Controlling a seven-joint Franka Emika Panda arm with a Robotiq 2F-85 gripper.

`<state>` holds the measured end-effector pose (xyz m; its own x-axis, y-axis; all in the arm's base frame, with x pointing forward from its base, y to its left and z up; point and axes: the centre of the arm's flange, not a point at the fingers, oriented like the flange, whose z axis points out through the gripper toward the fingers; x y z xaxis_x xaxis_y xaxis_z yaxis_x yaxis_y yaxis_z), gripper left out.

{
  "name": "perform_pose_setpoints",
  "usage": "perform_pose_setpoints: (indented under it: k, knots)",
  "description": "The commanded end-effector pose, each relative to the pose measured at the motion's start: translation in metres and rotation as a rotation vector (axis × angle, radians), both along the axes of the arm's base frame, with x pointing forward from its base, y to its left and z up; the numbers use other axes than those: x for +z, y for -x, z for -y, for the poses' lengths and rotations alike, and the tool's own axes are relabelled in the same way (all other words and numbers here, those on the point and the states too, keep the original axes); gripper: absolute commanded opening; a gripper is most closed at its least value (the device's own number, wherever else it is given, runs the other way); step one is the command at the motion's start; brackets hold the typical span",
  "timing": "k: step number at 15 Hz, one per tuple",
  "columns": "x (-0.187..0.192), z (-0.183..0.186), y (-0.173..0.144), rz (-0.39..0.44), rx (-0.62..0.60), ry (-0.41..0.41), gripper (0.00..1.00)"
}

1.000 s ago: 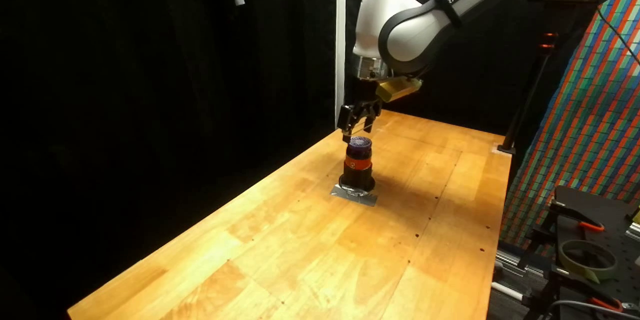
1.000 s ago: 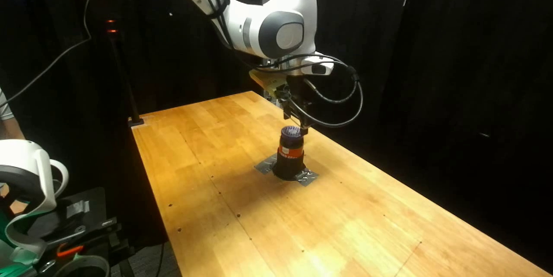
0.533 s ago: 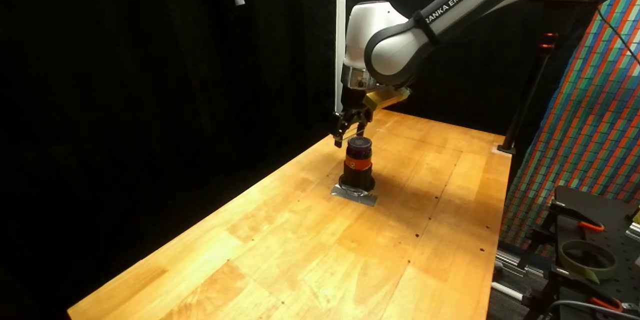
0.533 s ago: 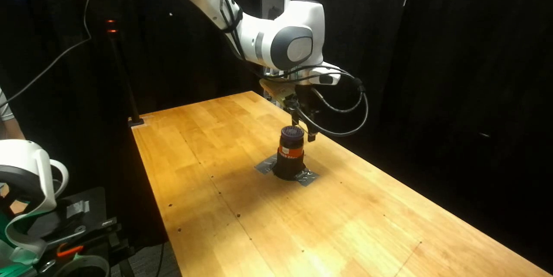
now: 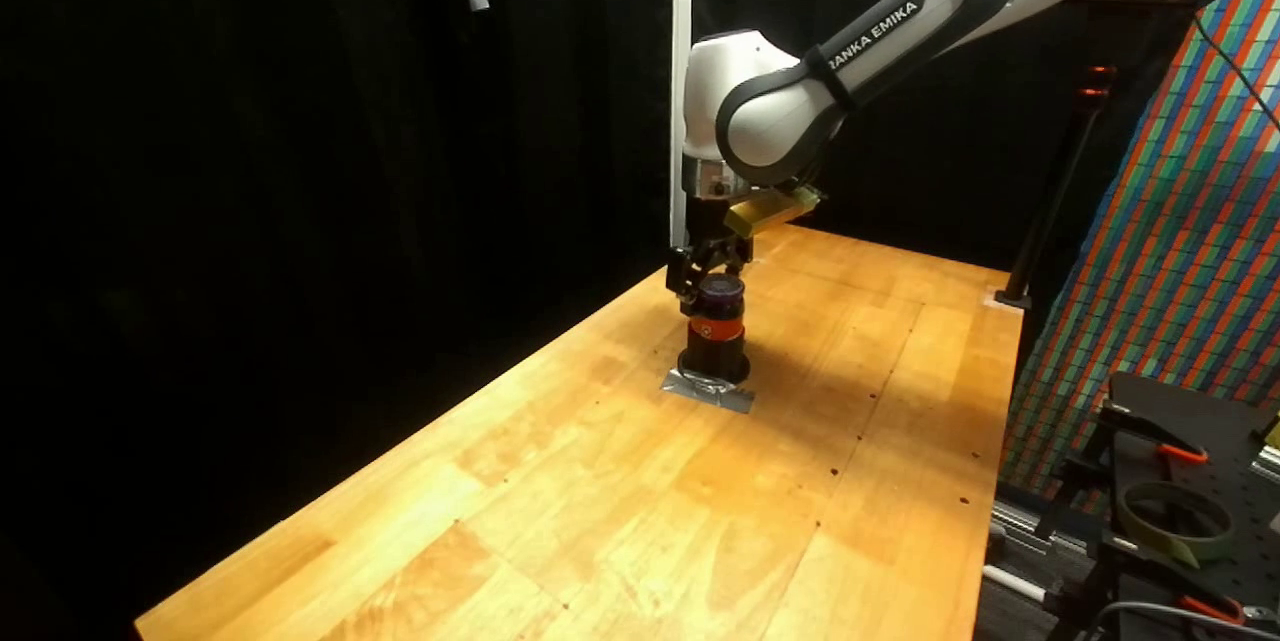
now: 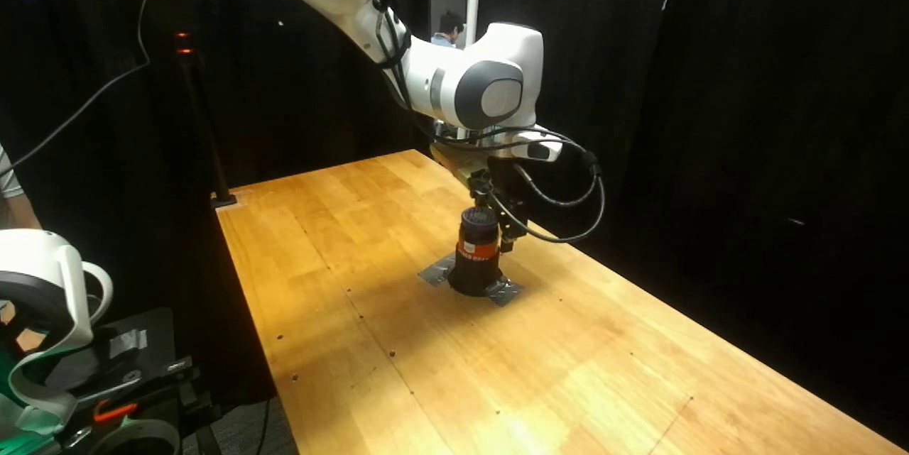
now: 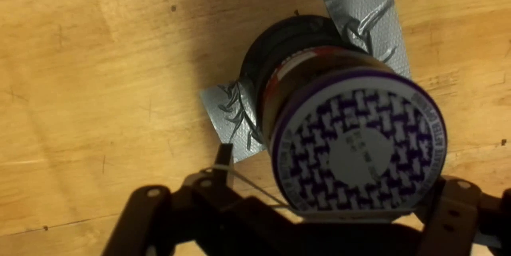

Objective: Put the elastic around the bottle on the table

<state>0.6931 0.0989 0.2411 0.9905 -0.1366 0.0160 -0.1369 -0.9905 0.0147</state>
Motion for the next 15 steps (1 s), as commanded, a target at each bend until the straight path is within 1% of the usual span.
perform_pose_setpoints:
  k: [1, 3, 6, 8, 13, 15]
  knots:
    - [0.011, -0.006, 0.001, -0.113, 0.018, -0.036, 1.00]
    - [0.020, -0.006, 0.009, -0.149, 0.025, -0.041, 1.00]
    - [0.029, -0.002, 0.019, -0.177, 0.036, -0.051, 1.00]
    - [0.031, 0.003, 0.026, -0.194, 0.043, -0.073, 1.00]
    - [0.021, 0.014, 0.043, -0.235, 0.055, -0.117, 1.00]
    - [0.016, 0.015, 0.052, -0.225, 0.053, -0.114, 1.00]
